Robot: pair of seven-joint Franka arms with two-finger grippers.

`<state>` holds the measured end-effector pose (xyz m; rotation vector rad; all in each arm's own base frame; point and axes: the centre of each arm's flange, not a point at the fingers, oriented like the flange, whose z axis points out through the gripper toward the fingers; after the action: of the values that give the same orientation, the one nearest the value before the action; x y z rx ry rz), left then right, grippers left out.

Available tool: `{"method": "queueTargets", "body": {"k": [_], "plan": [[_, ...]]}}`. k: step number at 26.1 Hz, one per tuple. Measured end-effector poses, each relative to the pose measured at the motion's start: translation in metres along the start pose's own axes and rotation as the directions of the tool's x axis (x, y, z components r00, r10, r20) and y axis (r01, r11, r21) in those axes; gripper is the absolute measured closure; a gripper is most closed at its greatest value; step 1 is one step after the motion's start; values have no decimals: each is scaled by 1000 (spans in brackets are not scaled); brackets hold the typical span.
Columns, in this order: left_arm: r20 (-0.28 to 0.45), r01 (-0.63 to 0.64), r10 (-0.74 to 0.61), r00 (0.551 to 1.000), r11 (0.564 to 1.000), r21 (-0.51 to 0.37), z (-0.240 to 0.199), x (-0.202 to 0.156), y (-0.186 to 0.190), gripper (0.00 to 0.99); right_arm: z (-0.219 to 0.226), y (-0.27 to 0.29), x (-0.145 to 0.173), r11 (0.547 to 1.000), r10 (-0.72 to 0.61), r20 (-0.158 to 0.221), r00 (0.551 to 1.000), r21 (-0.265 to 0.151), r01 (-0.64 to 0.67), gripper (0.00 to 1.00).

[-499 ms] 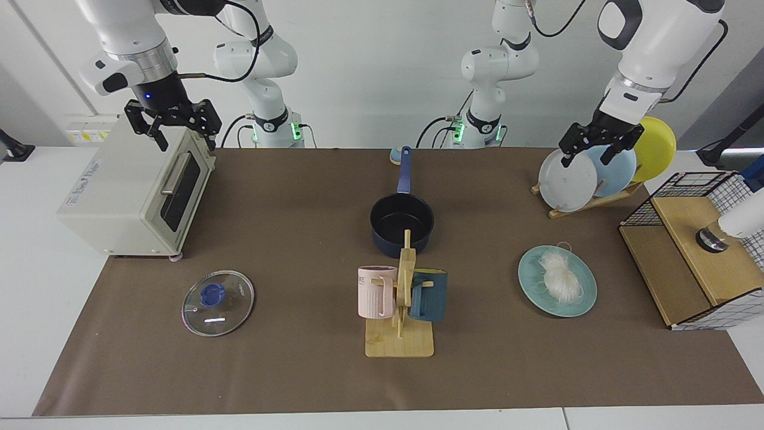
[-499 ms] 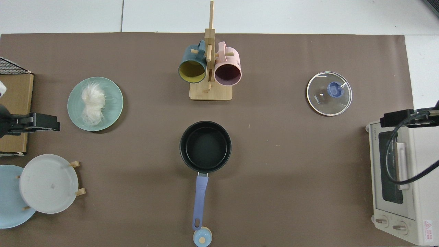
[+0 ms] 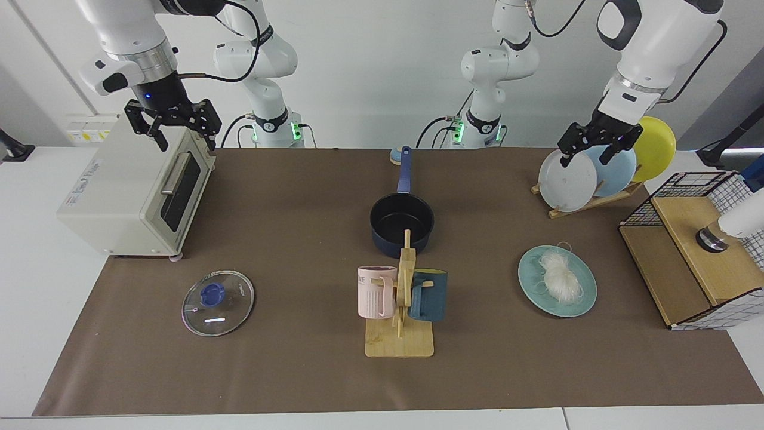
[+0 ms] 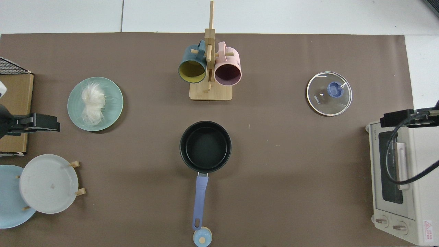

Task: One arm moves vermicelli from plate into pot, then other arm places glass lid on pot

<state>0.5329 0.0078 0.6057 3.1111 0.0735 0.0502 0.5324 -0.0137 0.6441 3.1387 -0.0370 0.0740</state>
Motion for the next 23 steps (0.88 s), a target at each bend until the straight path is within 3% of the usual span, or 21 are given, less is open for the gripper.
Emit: {"method": "queueTargets", "body": {"k": [15, 23], "plan": [[-5, 0, 0, 1000, 1000, 0, 0, 1, 0, 0, 0, 0, 0, 1000, 0, 0, 1000, 0, 0, 0], [-167, 21, -22, 986, 1000, -7, 3, 31, -13, 0, 0, 0, 0, 1000, 0, 0, 1000, 0, 0, 0]]}}
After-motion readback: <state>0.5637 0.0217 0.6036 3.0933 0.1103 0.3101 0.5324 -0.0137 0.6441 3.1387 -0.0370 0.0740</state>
